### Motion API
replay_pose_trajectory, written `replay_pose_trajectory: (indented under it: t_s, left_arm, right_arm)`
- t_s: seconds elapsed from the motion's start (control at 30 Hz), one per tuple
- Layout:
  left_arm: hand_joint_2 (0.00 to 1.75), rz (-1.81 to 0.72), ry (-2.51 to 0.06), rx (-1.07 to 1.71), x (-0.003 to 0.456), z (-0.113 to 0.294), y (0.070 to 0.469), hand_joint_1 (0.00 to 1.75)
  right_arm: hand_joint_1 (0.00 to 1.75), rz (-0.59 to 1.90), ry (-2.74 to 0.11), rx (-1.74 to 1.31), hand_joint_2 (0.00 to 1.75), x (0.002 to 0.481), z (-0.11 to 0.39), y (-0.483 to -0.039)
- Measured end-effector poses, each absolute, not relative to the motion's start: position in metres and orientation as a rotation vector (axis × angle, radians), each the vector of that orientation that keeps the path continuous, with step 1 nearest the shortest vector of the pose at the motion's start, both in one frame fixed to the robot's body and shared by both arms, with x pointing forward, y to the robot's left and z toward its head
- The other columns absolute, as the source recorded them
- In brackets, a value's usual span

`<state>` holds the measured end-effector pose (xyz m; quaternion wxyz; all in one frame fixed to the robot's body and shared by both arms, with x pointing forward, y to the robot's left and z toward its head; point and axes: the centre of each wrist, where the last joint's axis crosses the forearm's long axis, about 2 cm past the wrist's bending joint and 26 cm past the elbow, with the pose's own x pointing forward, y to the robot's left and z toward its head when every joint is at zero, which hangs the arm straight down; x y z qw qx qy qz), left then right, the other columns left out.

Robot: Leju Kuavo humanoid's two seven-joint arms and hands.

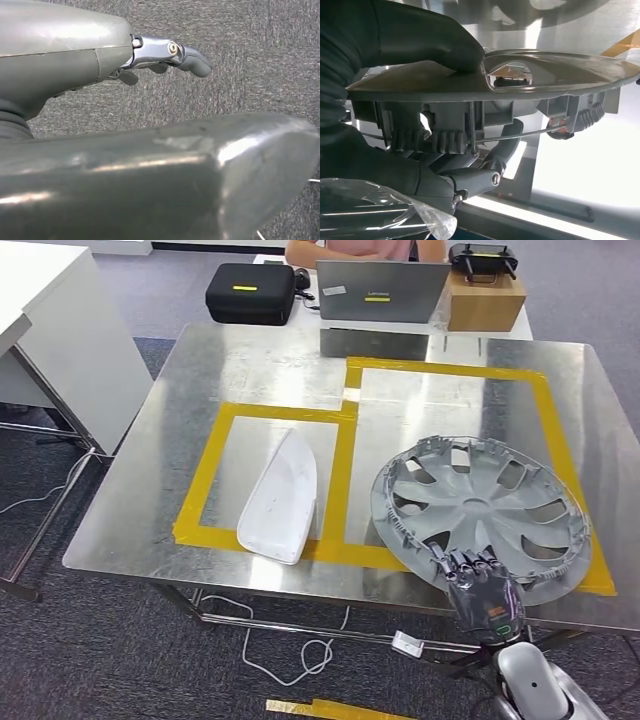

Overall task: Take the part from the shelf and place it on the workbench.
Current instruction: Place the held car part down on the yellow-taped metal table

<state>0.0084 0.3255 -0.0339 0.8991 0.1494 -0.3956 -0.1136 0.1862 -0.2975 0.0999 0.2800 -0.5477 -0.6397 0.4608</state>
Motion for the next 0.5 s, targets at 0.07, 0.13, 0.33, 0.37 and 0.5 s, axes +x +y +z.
replay_pose_trajectory:
  t_s: [0.07,0.13,0.33,0.37,0.5]
  left_arm:
    - [0.0,-0.233,-0.818,0.31,0.0083,-0.0339,0.3253,0.0]
    - [0.0,-0.23,-0.818,0.31,0.0081,-0.034,0.3251,0.0]
    - [0.0,-0.228,-0.817,0.312,0.0089,-0.034,0.325,0.0]
    - [0.0,-0.229,-0.816,0.312,0.009,-0.034,0.325,0.0]
    - [0.44,-0.238,-0.818,0.308,0.0087,-0.0341,0.325,0.0]
  right_arm:
    - [1.75,1.236,-1.715,-1.468,1.75,0.1861,0.0997,-0.2974]
    - [1.75,1.237,-1.714,-1.468,1.75,0.1861,0.0996,-0.2974]
    - [1.75,1.239,-1.712,-1.464,1.75,0.1858,0.0992,-0.2969]
    - [1.75,1.24,-1.712,-1.463,1.75,0.1855,0.0991,-0.2966]
    - [1.31,1.244,-1.71,-1.454,1.31,0.1833,0.0976,-0.2953]
